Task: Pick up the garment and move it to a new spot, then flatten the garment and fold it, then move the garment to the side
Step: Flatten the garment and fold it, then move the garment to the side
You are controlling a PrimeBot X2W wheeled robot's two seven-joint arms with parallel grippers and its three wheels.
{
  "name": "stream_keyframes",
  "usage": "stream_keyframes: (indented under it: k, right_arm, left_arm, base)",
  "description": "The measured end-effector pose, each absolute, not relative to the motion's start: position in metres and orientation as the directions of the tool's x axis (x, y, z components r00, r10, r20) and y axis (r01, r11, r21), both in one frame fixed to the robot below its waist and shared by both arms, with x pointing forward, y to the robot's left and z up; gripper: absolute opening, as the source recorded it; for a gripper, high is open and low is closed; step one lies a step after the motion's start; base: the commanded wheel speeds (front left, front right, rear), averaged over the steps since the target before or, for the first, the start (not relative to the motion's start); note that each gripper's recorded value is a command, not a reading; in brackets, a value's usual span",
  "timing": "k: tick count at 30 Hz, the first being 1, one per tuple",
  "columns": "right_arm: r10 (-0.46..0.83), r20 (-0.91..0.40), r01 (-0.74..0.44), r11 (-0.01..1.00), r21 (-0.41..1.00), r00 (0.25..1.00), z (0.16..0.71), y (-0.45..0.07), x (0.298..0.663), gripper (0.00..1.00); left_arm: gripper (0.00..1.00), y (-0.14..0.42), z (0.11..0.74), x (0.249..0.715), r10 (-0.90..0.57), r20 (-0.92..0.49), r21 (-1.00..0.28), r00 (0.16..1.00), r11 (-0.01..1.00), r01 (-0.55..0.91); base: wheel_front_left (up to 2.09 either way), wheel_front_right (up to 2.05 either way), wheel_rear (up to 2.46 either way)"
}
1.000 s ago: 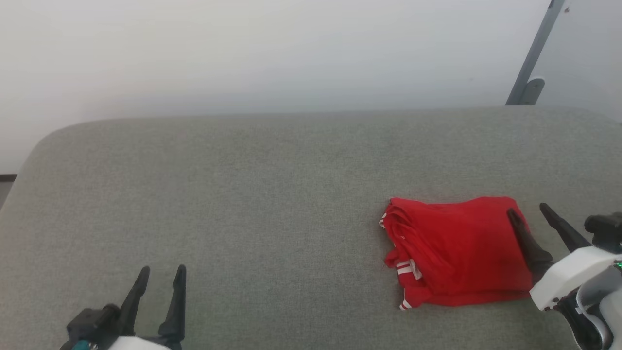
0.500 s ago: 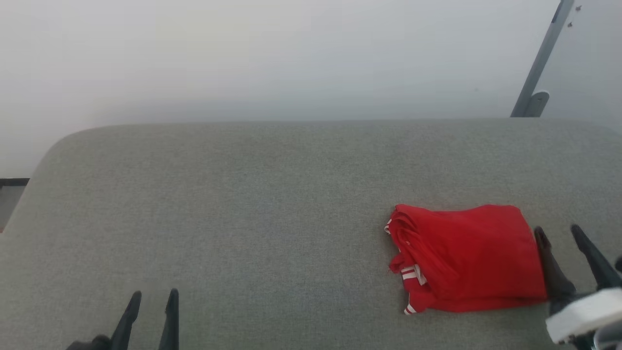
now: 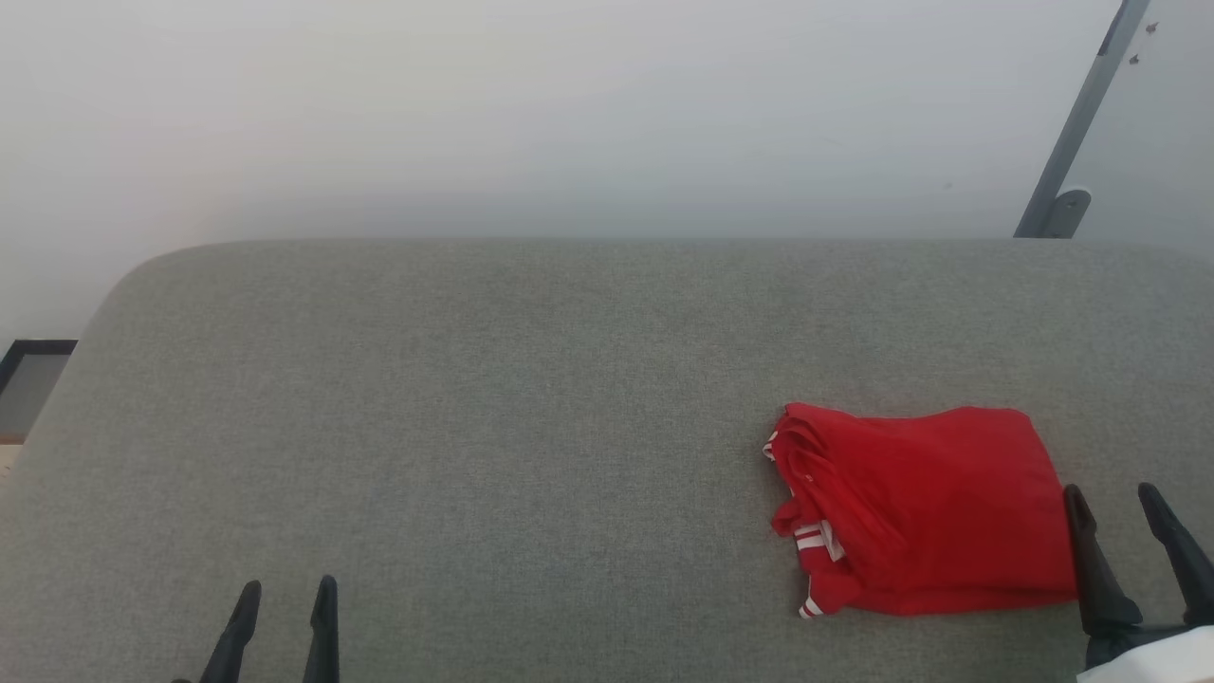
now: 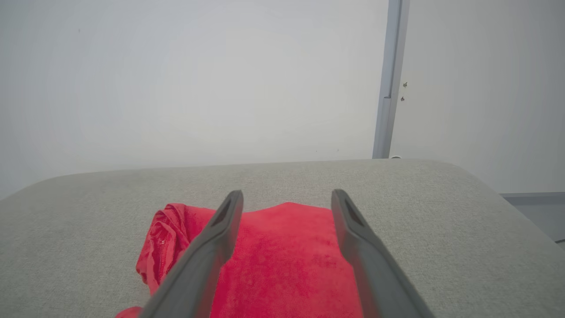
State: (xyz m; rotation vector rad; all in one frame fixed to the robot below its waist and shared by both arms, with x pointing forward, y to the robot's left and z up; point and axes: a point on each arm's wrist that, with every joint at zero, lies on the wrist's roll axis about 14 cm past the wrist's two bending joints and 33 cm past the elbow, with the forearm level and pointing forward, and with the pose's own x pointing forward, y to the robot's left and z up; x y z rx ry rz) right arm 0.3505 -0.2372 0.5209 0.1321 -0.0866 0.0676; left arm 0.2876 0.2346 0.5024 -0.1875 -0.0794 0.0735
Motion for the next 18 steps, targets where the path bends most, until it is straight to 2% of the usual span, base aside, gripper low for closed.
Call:
stream_keyframes:
  k: [9,14,18]
  right_arm:
    - [0.065,0.064,-0.073,0.989,0.132,0.996,0.518,-0.235,0.352,1.00]
    - [0.082,-0.018,-0.080,0.994,0.079,0.996,0.514,-0.240,0.365,1.00]
    - [0.087,-0.140,-0.087,0.996,0.005,0.986,0.509,-0.252,0.381,1.00]
  left_arm:
    - [1.00,0.232,0.503,0.293,0.072,0.075,-0.190,0.995,0.980,-0.057]
    - [1.00,0.226,0.506,0.302,0.056,0.083,-0.196,0.995,0.980,-0.038]
    - [1.00,0.221,0.510,0.313,0.034,0.097,-0.195,0.995,0.981,-0.014]
  base:
    - [0.00,0.00,0.00]
    - [0.00,0.00,0.00]
    - [0.00,0.00,0.00]
